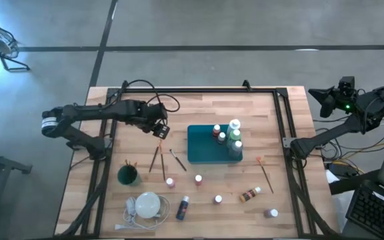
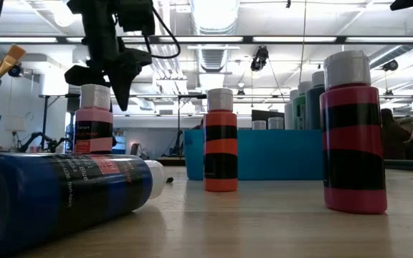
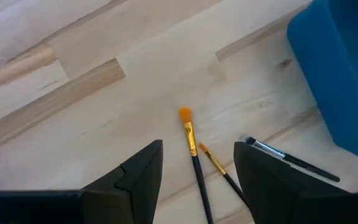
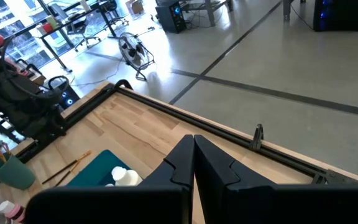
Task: Pick & Place Paint Supplies
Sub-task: Put the gold paintbrush into the green cup
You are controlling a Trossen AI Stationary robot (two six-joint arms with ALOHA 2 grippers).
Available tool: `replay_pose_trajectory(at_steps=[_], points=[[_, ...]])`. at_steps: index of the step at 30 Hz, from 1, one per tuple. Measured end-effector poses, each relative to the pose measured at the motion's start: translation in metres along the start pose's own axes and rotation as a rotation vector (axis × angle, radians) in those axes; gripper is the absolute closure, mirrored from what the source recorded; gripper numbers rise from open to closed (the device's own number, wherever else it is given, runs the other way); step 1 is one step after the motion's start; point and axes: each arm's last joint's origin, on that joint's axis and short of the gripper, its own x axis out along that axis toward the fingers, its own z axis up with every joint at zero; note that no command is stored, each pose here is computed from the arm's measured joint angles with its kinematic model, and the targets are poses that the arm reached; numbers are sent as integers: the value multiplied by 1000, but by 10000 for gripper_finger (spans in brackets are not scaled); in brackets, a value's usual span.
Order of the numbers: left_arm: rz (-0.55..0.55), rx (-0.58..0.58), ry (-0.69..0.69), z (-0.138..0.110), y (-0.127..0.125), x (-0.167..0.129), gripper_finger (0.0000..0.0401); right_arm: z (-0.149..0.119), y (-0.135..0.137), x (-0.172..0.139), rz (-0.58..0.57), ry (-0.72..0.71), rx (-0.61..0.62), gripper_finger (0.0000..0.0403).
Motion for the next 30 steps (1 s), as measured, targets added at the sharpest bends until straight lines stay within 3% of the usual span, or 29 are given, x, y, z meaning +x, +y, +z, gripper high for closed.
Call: replay_pose_trajectory(at_steps=[20,30], points=[[-35,23,-42,5,-4,4,199,0,0,0,0,0,0,394],[14,33,28,5,3,24,199,0,0,0,0,0,0,394]])
